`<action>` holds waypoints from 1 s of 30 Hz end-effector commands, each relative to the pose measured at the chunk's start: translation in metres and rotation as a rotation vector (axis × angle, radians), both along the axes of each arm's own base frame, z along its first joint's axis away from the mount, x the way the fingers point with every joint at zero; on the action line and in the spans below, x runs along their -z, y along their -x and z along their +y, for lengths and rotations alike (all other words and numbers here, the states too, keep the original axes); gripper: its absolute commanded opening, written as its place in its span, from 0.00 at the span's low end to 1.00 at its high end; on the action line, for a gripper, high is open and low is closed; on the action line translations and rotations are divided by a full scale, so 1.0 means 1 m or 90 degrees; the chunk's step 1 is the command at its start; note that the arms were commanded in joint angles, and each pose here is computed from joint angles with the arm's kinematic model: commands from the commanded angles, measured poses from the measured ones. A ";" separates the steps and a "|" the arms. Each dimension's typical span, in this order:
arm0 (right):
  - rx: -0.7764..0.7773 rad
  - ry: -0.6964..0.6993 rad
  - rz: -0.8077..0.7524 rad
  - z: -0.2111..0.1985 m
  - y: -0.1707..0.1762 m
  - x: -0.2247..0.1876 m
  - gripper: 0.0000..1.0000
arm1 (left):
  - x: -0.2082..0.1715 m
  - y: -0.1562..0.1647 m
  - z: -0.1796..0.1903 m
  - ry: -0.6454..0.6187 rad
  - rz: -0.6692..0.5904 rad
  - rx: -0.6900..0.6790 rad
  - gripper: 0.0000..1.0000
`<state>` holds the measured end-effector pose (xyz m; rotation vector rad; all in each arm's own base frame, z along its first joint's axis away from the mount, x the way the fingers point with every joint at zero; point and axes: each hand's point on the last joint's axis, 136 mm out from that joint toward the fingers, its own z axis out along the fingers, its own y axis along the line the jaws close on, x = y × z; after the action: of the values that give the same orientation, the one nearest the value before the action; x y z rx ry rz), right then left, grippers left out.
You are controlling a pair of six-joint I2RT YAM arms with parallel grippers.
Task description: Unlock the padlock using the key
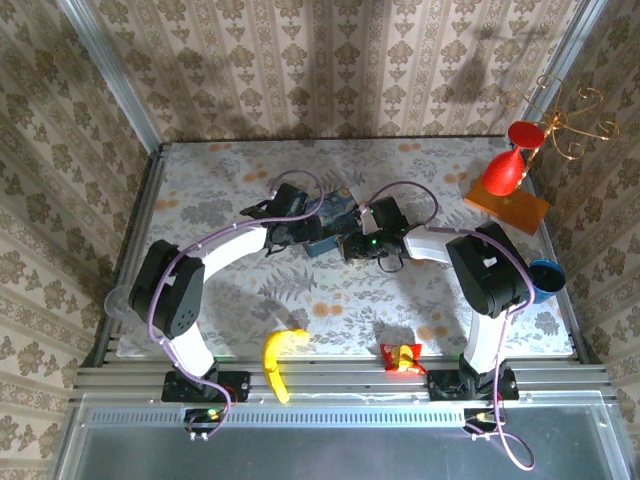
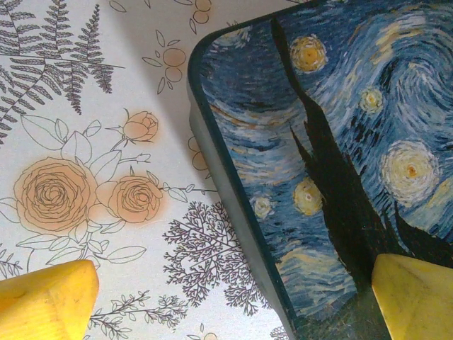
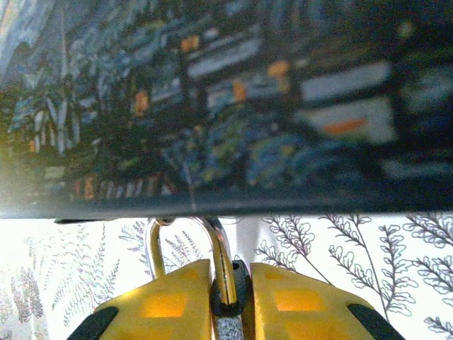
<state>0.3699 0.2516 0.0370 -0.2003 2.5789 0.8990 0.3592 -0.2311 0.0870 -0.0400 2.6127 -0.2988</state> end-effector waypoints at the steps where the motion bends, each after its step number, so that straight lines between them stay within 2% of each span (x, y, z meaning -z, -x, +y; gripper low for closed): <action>1: 0.019 0.005 0.005 -0.004 0.006 -0.007 0.17 | 0.009 0.008 0.015 -0.026 0.019 -0.023 1.00; 6: 0.048 0.007 0.007 -0.008 0.005 -0.009 0.18 | 0.003 0.005 0.016 -0.015 0.003 -0.040 1.00; 14: 0.088 -0.007 0.013 -0.007 0.005 -0.015 0.12 | 0.002 0.001 0.021 -0.015 -0.012 -0.071 1.00; 20: 0.116 0.010 0.023 -0.012 0.006 -0.012 0.03 | 0.012 0.000 0.020 -0.027 0.001 -0.072 1.00; 30: 0.159 0.001 0.028 -0.016 0.002 -0.010 0.02 | 0.022 0.006 0.026 -0.056 0.019 -0.075 1.00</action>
<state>0.3658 0.2419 0.0436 0.0779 2.5897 0.8431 0.3623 -0.2216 0.0870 -0.1483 2.5756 -0.2670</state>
